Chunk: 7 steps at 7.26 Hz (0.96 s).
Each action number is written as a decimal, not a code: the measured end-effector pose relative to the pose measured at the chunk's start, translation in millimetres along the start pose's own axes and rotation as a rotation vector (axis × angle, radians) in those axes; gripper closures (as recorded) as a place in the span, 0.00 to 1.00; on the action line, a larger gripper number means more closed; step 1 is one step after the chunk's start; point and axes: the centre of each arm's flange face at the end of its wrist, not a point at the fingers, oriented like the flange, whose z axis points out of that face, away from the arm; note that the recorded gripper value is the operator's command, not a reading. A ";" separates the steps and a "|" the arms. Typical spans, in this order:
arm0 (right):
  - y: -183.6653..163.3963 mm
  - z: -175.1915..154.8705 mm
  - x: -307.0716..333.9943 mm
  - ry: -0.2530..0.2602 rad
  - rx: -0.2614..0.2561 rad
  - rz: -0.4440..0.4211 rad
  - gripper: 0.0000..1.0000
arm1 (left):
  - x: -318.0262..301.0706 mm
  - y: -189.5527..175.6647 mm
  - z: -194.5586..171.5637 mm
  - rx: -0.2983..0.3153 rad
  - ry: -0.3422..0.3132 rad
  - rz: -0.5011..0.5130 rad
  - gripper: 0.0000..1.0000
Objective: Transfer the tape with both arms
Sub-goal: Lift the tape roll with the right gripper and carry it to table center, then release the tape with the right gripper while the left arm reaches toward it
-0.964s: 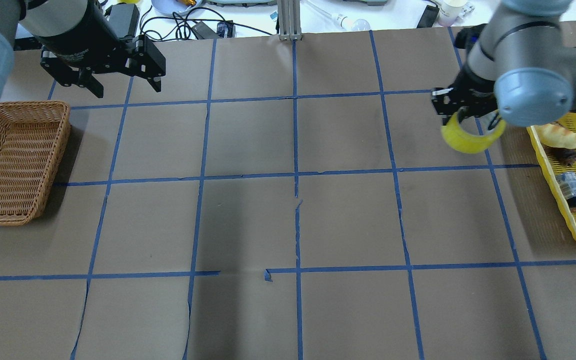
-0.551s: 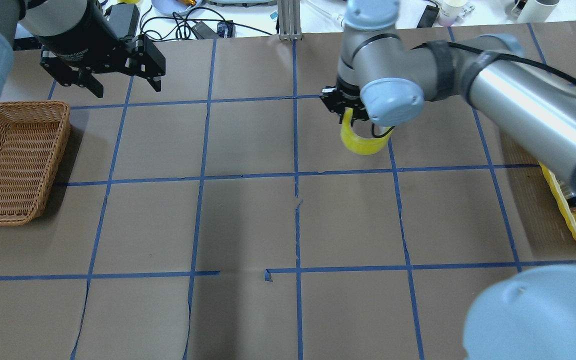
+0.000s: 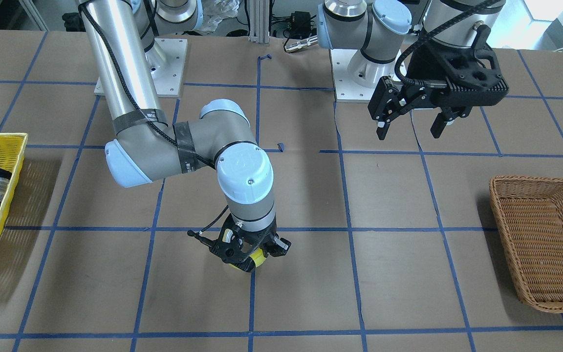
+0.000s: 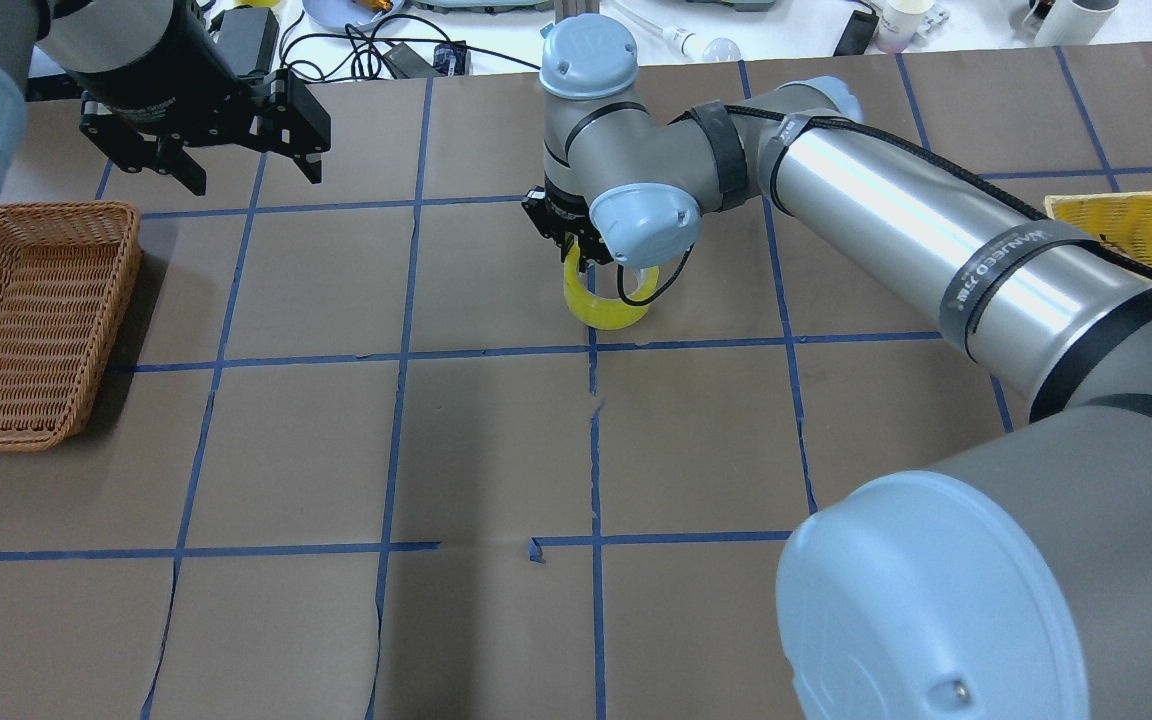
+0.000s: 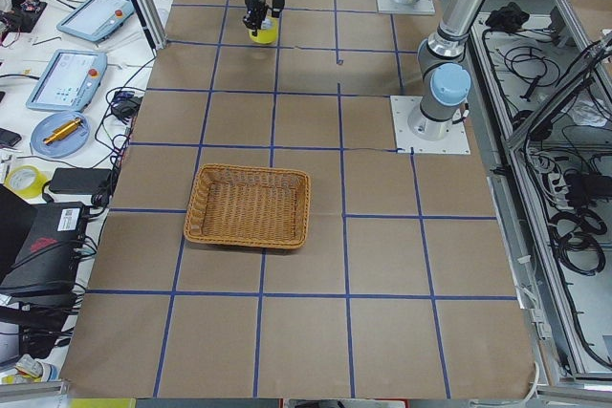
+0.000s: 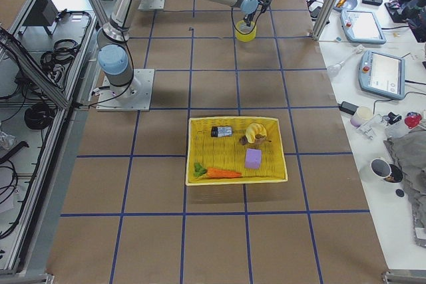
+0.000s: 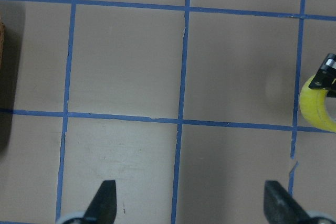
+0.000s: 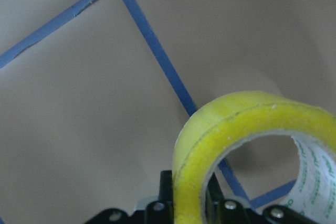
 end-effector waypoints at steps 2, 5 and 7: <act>11.9 17.1 -6.7 0.009 -0.018 0.012 0.15 | -7.0 -2.6 0.4 -0.002 -0.005 -0.018 0.00; 18.7 13.3 -4.1 0.017 -0.023 -0.007 0.00 | -9.2 -8.1 9.5 -0.018 0.001 -0.018 0.00; 8.0 -25.2 8.1 0.015 -0.007 -0.025 0.00 | -5.7 -13.3 22.6 -0.039 0.002 -0.024 0.00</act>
